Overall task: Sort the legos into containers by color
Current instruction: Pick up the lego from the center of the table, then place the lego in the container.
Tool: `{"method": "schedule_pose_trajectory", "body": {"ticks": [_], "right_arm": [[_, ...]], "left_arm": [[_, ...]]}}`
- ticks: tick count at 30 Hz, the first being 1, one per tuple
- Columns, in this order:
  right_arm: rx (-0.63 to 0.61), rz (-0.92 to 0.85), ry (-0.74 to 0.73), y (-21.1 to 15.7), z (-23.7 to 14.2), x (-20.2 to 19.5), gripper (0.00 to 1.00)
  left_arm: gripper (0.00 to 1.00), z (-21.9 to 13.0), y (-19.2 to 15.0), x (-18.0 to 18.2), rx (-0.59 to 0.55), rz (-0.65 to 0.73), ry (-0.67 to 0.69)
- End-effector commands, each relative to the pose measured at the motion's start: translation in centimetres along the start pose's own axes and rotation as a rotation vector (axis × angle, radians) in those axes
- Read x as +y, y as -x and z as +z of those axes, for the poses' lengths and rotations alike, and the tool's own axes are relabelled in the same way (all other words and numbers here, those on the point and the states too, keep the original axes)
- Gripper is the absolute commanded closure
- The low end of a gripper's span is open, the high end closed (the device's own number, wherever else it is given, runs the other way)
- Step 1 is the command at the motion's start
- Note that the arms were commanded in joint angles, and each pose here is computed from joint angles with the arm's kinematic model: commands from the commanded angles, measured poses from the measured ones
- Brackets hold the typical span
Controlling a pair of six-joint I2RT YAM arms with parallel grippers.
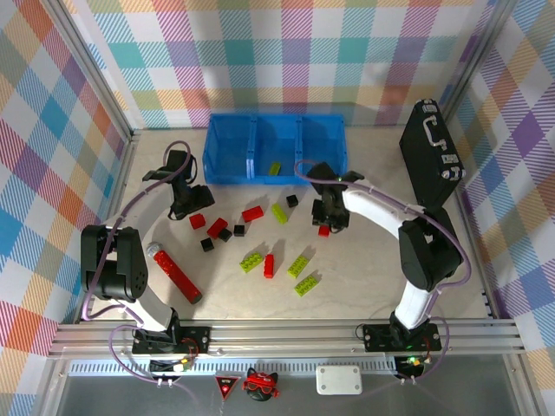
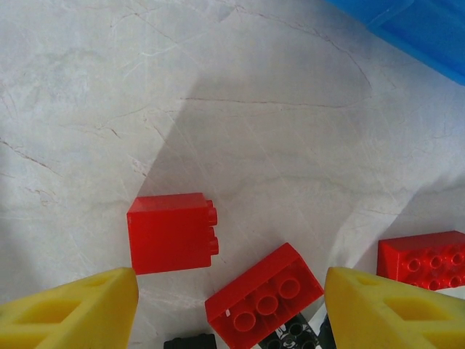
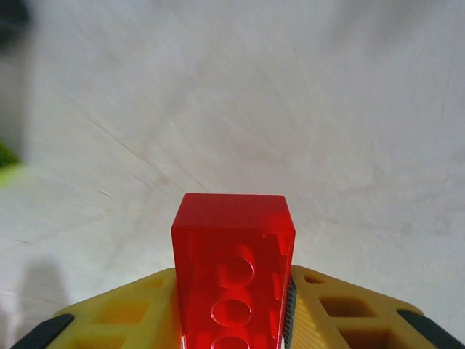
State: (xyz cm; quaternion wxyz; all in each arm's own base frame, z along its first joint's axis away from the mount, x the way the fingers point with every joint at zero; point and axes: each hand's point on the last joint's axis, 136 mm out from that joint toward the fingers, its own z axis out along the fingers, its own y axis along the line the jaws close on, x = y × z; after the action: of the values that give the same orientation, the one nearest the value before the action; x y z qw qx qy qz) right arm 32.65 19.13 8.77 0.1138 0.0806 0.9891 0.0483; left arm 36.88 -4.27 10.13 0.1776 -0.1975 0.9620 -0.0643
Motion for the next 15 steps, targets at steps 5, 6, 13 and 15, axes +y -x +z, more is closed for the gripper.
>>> {"method": "schedule_pose_trajectory", "body": {"ticks": [5,6,13,15], "right_arm": [[-0.079,-0.051,-0.001,7.0,-1.4,0.7,0.62],[-0.091,-0.052,0.004,8.0,-1.5,0.9,0.62],[-0.143,-0.069,0.030,14.0,-0.8,2.4,0.63],[-0.153,-0.074,0.035,15.4,-0.4,2.7,0.63]], "left_arm": [[0.31,-1.7,-0.8,0.7,-0.025,0.006,0.017],[0.31,-1.9,-0.8,0.8,-0.031,0.001,0.015],[0.31,-2.6,-1.5,1.3,-0.036,-0.016,0.010],[0.31,-2.7,-1.7,1.4,-0.038,-0.023,0.009]]}}
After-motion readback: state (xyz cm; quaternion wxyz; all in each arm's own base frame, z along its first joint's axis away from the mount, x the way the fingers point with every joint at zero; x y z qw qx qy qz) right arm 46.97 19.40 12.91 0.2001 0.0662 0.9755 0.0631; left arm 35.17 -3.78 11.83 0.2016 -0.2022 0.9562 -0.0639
